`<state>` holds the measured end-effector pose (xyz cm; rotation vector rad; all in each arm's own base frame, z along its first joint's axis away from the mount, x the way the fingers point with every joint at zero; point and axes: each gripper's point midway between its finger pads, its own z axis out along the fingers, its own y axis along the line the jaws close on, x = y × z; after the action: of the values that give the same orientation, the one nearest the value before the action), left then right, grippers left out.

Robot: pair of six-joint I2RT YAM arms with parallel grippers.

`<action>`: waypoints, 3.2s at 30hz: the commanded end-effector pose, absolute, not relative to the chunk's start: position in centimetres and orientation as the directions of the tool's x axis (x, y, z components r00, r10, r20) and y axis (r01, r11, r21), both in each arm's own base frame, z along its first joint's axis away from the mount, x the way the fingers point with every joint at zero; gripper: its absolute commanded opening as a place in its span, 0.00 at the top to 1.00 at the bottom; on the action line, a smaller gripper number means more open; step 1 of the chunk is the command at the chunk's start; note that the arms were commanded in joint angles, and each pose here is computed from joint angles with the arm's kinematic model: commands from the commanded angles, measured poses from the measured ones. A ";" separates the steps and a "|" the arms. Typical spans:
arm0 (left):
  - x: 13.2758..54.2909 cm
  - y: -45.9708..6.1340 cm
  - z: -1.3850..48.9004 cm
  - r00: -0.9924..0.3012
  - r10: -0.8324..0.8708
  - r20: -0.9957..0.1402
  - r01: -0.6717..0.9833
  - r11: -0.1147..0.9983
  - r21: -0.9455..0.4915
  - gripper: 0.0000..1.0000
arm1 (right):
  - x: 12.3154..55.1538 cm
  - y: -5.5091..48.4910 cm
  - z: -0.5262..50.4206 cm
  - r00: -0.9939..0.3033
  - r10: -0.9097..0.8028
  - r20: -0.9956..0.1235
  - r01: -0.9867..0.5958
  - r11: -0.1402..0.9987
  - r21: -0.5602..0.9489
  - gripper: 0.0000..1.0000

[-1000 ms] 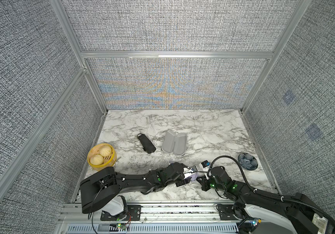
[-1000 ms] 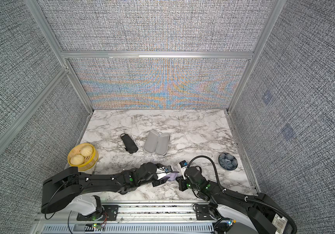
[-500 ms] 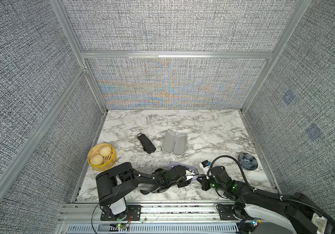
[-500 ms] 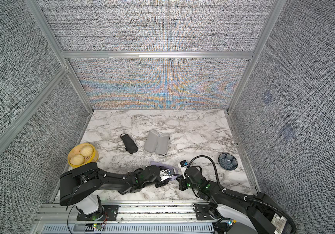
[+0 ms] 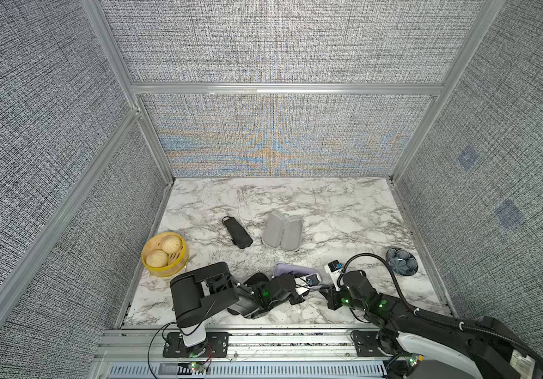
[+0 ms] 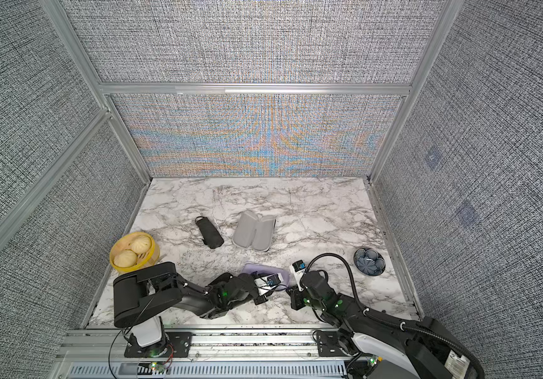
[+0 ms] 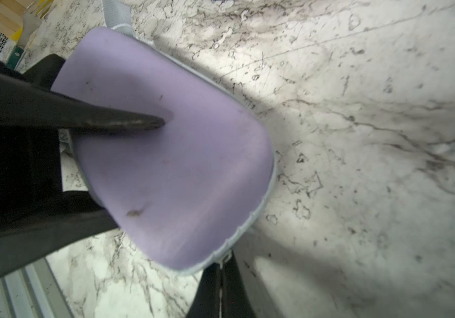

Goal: Put umbrellas into zippered umbrella sleeves
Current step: Zip the zipper on the umbrella sleeve.

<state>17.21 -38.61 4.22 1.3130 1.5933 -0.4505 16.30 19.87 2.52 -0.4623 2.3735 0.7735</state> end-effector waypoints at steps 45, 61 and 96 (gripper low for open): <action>22.6 -29.4 5.5 -0.487 0.357 -0.797 0.561 0.827 0.027 0.06 | 22.0 18.3 1.0 -0.817 -0.062 -0.573 -0.321 0.875 0.362 1.00; 25.5 -30.8 1.6 -0.554 0.415 -0.722 0.585 0.811 0.018 0.03 | 22.9 17.4 1.6 -0.814 -0.029 -0.581 -0.302 0.875 0.379 1.00; 20.2 -32.9 -5.1 -0.700 0.533 -0.475 0.658 0.739 -0.140 0.27 | 16.2 20.7 2.5 -0.776 -0.177 -0.606 -0.479 0.790 0.382 1.00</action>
<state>22.79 -39.32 2.22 0.8398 2.2069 -0.7432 18.86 18.14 2.09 -0.3610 2.3950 0.5205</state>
